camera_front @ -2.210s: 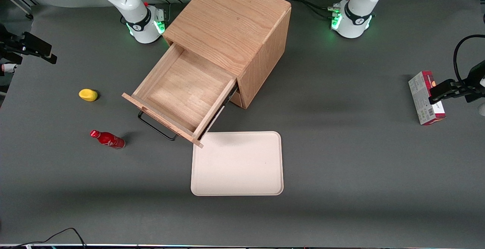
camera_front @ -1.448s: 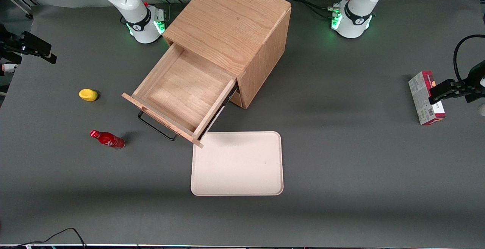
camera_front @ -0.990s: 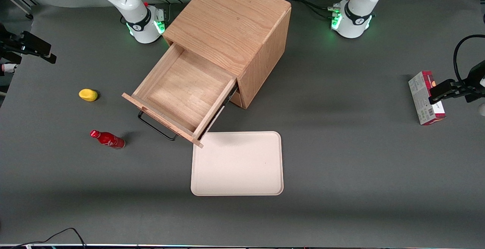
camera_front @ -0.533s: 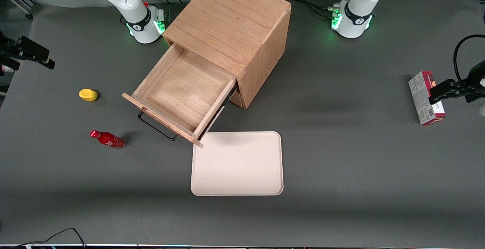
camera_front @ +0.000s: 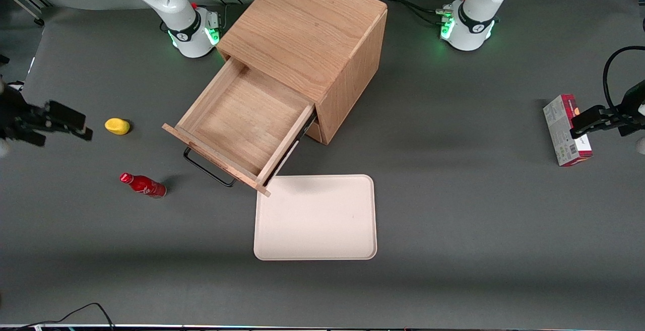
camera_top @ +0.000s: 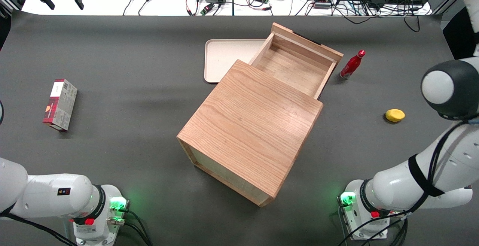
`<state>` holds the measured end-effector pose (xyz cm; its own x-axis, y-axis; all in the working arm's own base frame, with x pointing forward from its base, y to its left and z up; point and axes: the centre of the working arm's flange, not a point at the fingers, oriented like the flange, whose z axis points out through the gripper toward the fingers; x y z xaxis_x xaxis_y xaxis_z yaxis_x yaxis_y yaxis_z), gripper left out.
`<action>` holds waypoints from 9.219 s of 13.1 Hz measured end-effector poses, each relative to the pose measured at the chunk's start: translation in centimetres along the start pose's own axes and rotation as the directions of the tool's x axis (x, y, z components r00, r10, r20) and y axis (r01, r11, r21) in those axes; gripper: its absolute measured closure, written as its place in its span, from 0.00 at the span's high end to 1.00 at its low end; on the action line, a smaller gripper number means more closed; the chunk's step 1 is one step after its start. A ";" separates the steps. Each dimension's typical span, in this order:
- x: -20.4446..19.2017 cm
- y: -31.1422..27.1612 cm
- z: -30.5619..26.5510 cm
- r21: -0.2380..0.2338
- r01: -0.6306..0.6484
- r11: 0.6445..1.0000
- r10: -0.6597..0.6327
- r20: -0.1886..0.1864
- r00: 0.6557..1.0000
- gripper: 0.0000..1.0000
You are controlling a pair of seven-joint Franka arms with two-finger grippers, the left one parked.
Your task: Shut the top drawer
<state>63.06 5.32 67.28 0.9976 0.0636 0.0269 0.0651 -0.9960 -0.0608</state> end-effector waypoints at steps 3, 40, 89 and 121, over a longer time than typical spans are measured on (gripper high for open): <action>0.2 0.0 -0.7 0.003 0.002 1.000 -0.001 -0.019 1.000 1.00; 1.9 -2.5 8.6 0.429 0.666 0.610 -0.727 -0.031 0.686 1.00; 1.1 -6.6 30.8 0.337 0.519 0.785 -0.547 -0.013 0.837 1.00; -7.4 -12.5 28.9 0.374 0.449 0.811 -0.494 0.027 0.869 1.00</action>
<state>55.50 19.15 38.99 0.8357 0.5485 0.0269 0.5095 -0.7562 -0.4106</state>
